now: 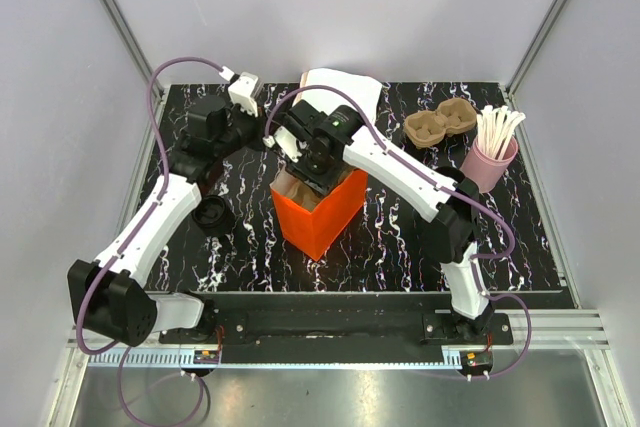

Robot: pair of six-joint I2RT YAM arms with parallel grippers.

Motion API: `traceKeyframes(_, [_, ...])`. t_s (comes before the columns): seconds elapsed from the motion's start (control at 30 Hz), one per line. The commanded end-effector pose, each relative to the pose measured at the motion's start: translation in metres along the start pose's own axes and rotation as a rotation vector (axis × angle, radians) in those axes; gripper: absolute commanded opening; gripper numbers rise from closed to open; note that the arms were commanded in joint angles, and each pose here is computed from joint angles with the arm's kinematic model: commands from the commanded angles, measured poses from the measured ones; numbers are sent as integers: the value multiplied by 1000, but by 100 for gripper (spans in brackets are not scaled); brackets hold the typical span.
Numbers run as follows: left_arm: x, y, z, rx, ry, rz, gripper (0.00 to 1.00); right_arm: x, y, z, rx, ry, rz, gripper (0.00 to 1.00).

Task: Pack the takeout coffee

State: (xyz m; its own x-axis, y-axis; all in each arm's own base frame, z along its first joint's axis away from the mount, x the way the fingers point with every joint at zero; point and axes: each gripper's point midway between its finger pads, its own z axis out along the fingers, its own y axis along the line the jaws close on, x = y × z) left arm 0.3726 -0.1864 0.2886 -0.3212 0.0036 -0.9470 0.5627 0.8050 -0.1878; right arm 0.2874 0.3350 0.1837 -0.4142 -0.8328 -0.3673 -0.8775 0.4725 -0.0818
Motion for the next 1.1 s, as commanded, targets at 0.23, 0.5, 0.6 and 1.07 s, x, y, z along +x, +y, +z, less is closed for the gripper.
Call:
traceKeyframes(0.23, [-18,-20,-3,56,-74,17,9,13,14,-10,-63,18,10,41])
traceKeyframes(0.5, [-17,-17,-1,44,-73,11,9,10,12,-15,-52,1,6,54])
traceKeyframes(0.6, [-16,-17,0,44,-73,11,9,7,11,-19,-44,-12,3,59])
traceKeyframes(1.07, [-15,-18,1,48,-68,7,9,-13,3,-42,-12,-106,-29,80])
